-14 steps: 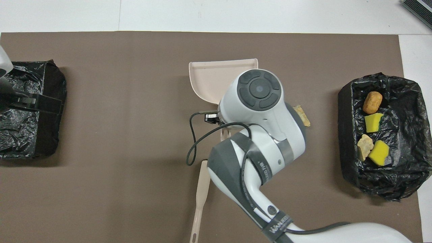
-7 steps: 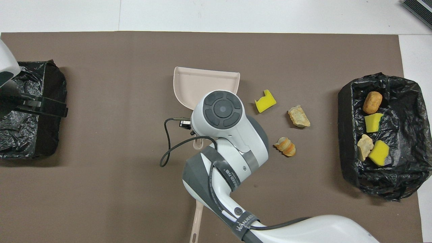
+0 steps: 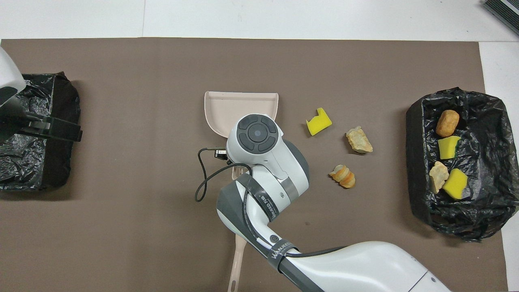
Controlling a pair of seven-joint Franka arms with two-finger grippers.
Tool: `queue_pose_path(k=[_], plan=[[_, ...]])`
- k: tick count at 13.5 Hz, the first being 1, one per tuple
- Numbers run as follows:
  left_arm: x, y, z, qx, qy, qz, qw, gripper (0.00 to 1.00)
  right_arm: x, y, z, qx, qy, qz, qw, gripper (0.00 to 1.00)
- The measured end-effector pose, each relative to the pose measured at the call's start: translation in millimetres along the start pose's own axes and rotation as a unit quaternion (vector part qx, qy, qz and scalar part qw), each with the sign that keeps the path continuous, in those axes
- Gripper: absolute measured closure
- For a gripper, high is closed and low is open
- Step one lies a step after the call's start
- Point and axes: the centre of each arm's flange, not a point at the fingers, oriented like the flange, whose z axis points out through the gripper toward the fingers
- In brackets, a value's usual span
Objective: Sweep and dump trash in bin
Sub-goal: 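Bring the empty dustpan back to the table middle with the right gripper, then grasp the dustpan handle with the left gripper while the right gripper takes the brush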
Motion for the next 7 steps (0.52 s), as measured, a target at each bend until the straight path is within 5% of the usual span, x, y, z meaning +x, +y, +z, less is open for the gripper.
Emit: queue_pose_path(k=[2, 7], plan=[[4.9, 1.6, 6.3, 0.0, 0.01, 0.002, 1.0, 0.0, -15.3, 1.5, -23.7, -0.021, -0.03, -0.001, 0.999, 0.0], [26.0, 70.8, 63.0, -0.018, 0.027, 0.057, 0.998, 0.0, -101.9, -6.7, -37.7, -0.016, -0.135, 0.016, 0.991, 0.0]])
